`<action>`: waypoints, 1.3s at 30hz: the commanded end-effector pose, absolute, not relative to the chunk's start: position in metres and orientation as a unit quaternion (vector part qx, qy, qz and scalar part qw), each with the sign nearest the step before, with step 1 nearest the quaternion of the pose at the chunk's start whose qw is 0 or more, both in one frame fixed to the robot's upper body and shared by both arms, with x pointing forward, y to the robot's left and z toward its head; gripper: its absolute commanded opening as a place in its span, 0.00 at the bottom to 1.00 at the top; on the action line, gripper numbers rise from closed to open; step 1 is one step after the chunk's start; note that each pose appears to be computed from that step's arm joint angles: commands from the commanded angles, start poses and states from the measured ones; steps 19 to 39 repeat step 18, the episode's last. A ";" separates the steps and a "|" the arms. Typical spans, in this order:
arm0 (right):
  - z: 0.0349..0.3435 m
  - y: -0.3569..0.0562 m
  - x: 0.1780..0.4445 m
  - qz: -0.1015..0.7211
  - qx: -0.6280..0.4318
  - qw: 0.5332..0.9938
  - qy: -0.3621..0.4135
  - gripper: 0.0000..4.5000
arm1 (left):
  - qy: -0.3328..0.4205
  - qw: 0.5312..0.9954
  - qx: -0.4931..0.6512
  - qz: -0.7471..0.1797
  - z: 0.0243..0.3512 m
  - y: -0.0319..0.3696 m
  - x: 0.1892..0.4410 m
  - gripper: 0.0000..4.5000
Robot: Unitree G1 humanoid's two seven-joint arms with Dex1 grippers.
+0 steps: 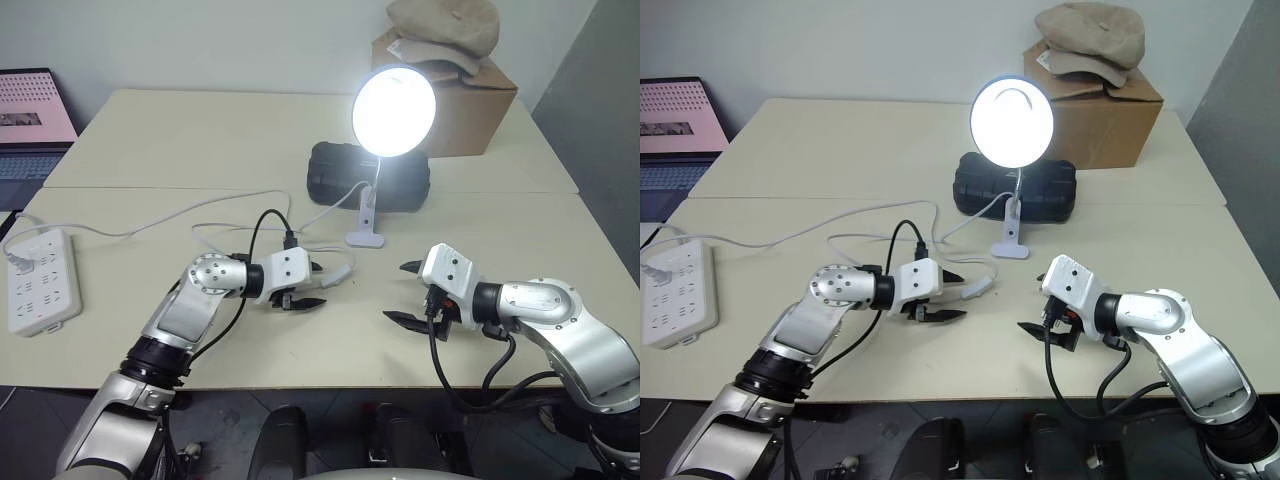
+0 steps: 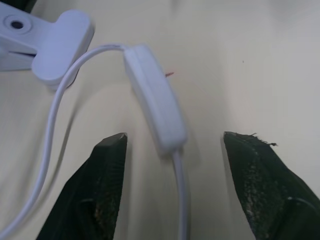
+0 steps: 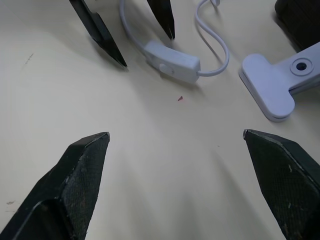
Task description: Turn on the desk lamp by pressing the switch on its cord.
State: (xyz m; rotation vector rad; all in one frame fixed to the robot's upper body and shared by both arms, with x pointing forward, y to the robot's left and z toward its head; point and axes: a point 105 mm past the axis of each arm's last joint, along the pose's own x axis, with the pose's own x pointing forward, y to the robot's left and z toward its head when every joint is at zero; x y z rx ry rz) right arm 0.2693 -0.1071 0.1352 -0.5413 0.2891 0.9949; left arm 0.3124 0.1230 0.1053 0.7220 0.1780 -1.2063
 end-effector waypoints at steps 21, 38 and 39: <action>0.166 -0.148 0.271 0.498 -0.259 0.826 0.045 1.00 | 0.087 0.876 0.223 -0.419 0.146 0.197 0.232 0.79; 0.166 -0.148 0.271 0.498 -0.259 0.826 0.045 1.00 | 0.087 0.876 0.223 -0.419 0.146 0.197 0.232 0.79; 0.166 -0.148 0.271 0.498 -0.259 0.826 0.045 1.00 | 0.087 0.876 0.223 -0.419 0.146 0.197 0.232 0.79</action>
